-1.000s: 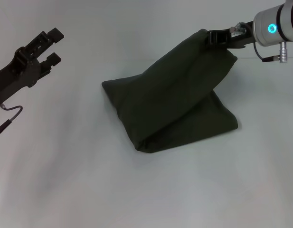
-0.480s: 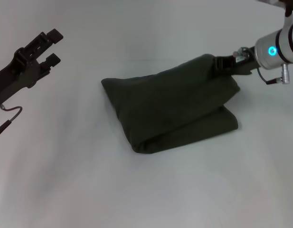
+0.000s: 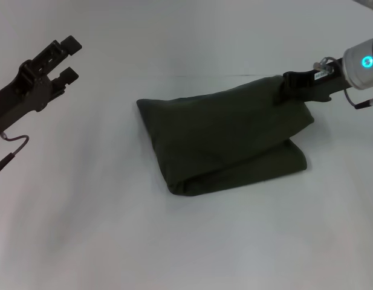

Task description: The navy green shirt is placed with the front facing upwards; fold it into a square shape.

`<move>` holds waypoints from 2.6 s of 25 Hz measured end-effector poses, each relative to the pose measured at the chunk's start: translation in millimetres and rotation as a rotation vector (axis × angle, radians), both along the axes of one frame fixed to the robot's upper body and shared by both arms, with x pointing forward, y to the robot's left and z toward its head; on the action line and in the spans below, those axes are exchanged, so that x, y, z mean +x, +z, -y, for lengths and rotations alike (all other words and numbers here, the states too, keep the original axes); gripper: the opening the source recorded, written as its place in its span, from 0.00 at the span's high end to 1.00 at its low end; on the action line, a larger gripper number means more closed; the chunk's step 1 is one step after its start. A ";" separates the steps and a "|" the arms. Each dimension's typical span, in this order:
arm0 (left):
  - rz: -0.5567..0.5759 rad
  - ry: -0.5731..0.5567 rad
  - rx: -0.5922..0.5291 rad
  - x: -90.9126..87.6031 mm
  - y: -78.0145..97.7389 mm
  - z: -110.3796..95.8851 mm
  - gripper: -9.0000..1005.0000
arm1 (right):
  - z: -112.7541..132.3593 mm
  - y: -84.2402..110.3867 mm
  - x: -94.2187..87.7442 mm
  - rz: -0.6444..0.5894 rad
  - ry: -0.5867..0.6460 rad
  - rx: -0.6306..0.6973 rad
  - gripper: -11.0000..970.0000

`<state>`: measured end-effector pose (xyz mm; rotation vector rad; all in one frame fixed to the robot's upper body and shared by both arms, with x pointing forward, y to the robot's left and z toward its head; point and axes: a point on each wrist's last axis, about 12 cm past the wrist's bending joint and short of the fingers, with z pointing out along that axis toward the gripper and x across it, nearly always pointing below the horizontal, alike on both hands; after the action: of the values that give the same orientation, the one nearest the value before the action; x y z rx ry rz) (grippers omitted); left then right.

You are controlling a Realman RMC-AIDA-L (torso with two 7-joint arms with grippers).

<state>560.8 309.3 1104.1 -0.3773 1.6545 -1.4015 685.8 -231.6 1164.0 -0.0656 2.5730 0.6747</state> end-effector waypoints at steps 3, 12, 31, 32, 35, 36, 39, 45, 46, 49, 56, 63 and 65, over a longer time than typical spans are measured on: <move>-0.001 0.000 -0.001 -0.9 -0.6 -0.3 0.06 | 3.7 0.7 -2.1 -0.019 -0.009 0.031 0.91; 0.000 -0.010 -0.004 -2.0 -1.0 1.2 0.06 | 15.3 0.7 -8.4 -0.062 -0.027 0.079 0.87; -0.002 -0.009 -0.007 -3.3 -1.8 0.4 0.06 | 35.5 -20.3 -24.1 -0.052 0.031 0.025 0.53; -0.002 -0.009 -0.007 -3.3 -1.7 0.4 0.06 | 37.5 -20.9 -25.5 -0.051 0.036 0.022 0.51; -0.003 -0.008 -0.007 -3.4 -1.9 0.2 0.06 | 45.2 -20.8 -29.6 -0.043 0.040 0.019 0.46; -0.003 -0.007 -0.007 -3.5 -2.1 0.2 0.06 | 47.6 -21.0 -31.7 -0.042 0.044 0.020 0.44; -0.004 -0.007 -0.008 -3.6 -2.4 0.3 0.06 | 51.7 -20.4 -36.1 -0.034 0.061 0.021 0.39; -0.003 -0.014 -0.008 -3.1 -2.2 2.2 0.06 | 55.1 -20.9 -42.6 0.021 0.116 0.054 0.39; -0.003 -0.014 -0.008 -3.1 -2.1 2.2 0.06 | 56.4 -21.6 -43.5 0.026 0.122 0.052 0.39; -0.003 -0.016 -0.009 -3.2 -2.0 2.4 0.06 | 59.3 -24.1 -45.4 0.048 0.151 0.030 0.39; -0.004 -0.014 -0.012 -3.5 -2.0 1.8 0.06 | 60.0 -29.4 -49.2 0.165 0.304 -0.067 0.40; -0.007 -0.012 -0.018 -4.1 -2.5 1.7 0.06 | 50.4 -33.1 -53.7 0.307 0.446 -0.147 0.40; -0.009 -0.011 -0.019 -4.5 -3.0 1.9 0.06 | 48.8 -34.7 -54.5 0.314 0.467 -0.156 0.40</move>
<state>556.3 307.5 1101.2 -0.3863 1.6537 -1.4268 631.3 -280.5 1129.3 -0.7791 2.3086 0.5659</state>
